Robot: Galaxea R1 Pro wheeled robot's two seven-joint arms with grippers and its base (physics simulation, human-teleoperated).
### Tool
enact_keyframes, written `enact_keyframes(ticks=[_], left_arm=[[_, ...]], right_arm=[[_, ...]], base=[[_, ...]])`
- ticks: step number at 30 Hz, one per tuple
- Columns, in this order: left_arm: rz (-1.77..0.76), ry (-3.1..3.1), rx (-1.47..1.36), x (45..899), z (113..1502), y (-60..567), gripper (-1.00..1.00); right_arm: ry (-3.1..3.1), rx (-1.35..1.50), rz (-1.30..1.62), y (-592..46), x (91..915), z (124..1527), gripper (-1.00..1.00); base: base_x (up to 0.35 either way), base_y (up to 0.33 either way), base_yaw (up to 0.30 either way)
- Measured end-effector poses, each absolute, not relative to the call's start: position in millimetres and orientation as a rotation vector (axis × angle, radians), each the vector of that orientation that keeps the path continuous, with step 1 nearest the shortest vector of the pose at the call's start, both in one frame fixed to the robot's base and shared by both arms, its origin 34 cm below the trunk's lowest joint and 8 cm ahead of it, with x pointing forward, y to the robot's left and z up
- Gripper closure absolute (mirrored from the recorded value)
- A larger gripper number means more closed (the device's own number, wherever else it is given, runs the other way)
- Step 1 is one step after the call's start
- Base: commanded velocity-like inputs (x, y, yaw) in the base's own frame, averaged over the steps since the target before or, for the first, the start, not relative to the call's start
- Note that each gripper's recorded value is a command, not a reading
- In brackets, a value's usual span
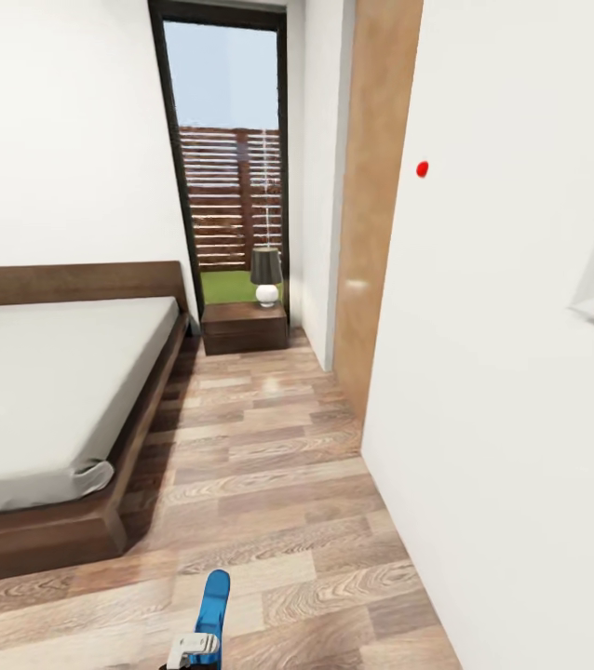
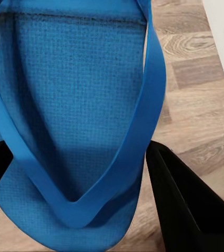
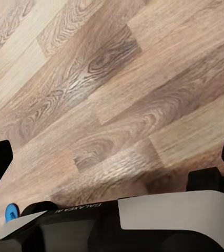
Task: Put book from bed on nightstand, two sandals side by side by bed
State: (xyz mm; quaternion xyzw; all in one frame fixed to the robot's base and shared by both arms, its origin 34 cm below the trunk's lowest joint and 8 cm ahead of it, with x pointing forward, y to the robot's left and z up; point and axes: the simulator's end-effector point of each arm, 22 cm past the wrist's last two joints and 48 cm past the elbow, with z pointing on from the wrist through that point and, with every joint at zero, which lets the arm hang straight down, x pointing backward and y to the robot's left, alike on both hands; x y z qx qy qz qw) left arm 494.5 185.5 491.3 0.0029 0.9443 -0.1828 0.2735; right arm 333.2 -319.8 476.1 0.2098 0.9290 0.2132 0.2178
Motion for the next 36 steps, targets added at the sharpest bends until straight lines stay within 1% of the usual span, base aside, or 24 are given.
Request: enact_keyframes(ticks=[4, 14, 36], left_arm=[[-0.492, 2.541, 0.008, 494.5, 491.3, 185.5, 1.0], [-0.492, 2.54, 0.008, 494.5, 491.3, 185.5, 1.0], [-0.492, 2.54, 0.008, 494.5, 491.3, 185.5, 1.0]], right_arm=[[2.573, 0.581, 0.59, -319.8, 333.1, 476.1, -1.0], [2.573, 0.58, 0.59, -319.7, 333.1, 476.1, -1.0], [2.573, 0.58, 0.59, -319.7, 333.0, 476.1, -1.0]], base=[[0.312, 0.0, 0.014], [0.313, -0.001, 0.171], [0.308, -0.069, 0.007]])
